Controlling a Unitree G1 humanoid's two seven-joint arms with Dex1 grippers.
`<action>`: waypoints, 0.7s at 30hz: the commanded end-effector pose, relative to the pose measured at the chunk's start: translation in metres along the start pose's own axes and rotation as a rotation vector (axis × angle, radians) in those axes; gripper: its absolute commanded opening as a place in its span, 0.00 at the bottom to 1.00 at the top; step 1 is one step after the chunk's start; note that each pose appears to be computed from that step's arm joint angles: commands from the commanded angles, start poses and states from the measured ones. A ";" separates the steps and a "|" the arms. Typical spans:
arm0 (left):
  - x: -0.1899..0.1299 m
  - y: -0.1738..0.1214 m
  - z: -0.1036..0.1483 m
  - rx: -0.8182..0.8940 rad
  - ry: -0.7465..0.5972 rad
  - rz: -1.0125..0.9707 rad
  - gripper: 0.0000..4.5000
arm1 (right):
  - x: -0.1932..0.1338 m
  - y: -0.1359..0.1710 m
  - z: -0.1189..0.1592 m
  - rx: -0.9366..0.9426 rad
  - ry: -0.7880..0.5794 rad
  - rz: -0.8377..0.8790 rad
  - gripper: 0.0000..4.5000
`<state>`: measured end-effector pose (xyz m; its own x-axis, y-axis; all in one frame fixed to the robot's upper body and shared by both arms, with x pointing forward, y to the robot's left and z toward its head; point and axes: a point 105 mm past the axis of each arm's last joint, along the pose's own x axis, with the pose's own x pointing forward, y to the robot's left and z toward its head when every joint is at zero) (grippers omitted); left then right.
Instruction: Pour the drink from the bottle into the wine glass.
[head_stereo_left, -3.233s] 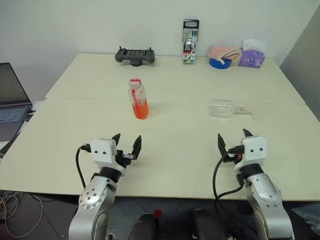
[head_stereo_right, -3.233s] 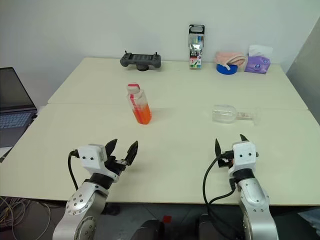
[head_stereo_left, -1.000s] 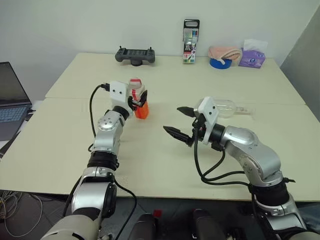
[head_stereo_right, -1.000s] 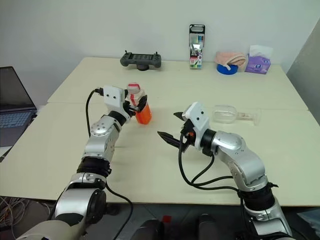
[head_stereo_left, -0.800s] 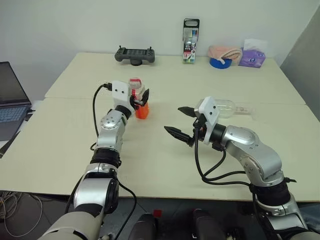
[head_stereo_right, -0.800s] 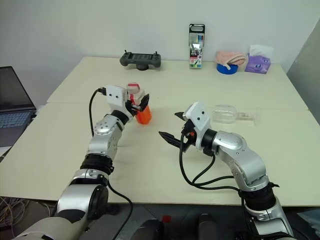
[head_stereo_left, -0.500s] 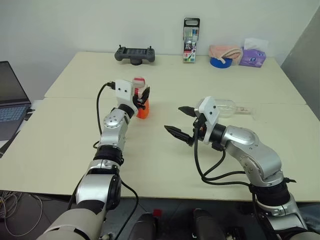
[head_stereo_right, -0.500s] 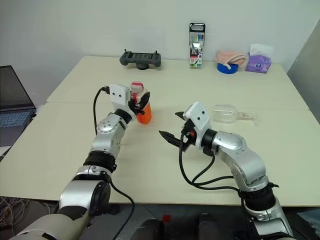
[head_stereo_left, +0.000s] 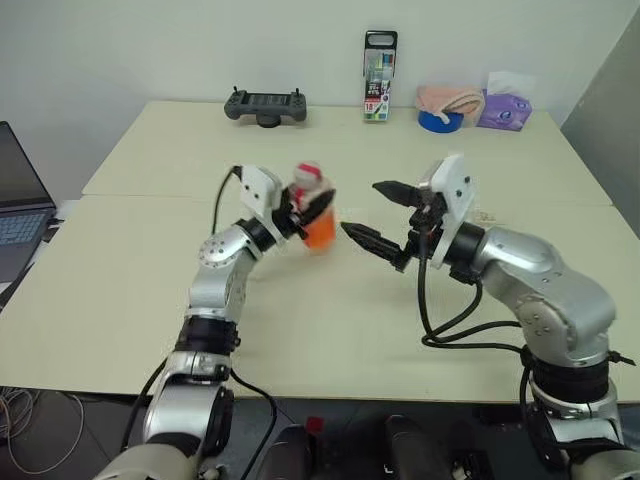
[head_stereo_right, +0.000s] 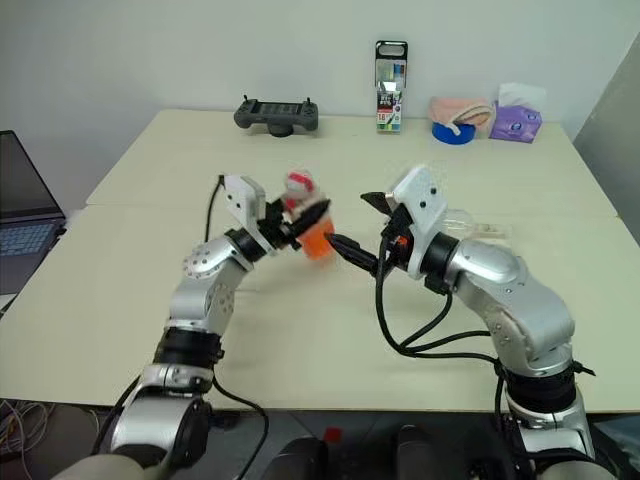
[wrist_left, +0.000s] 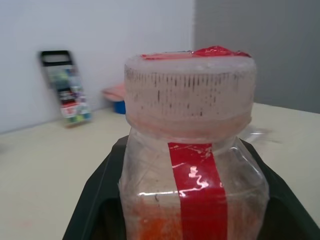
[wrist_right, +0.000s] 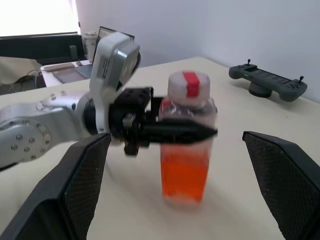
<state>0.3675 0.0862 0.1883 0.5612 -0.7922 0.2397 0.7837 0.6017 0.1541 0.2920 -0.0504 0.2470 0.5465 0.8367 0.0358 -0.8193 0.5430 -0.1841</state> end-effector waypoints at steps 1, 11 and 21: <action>0.003 -0.038 0.020 -0.014 -0.059 -0.136 0.44 | -0.002 0.005 0.016 0.024 -0.028 -0.005 1.00; 0.008 -0.068 0.015 -0.053 -0.048 -0.192 0.43 | -0.005 0.018 -0.004 0.059 0.065 0.018 1.00; 0.008 -0.063 0.011 -0.037 -0.020 -0.198 0.43 | 0.004 0.018 0.003 0.066 0.007 -0.023 0.65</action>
<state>0.3219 0.0451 0.1776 0.4141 -0.8893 0.1943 0.8897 0.4405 0.1199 0.2884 -0.0438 0.2303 0.6008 0.7985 -0.0372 -0.7986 0.5975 -0.0722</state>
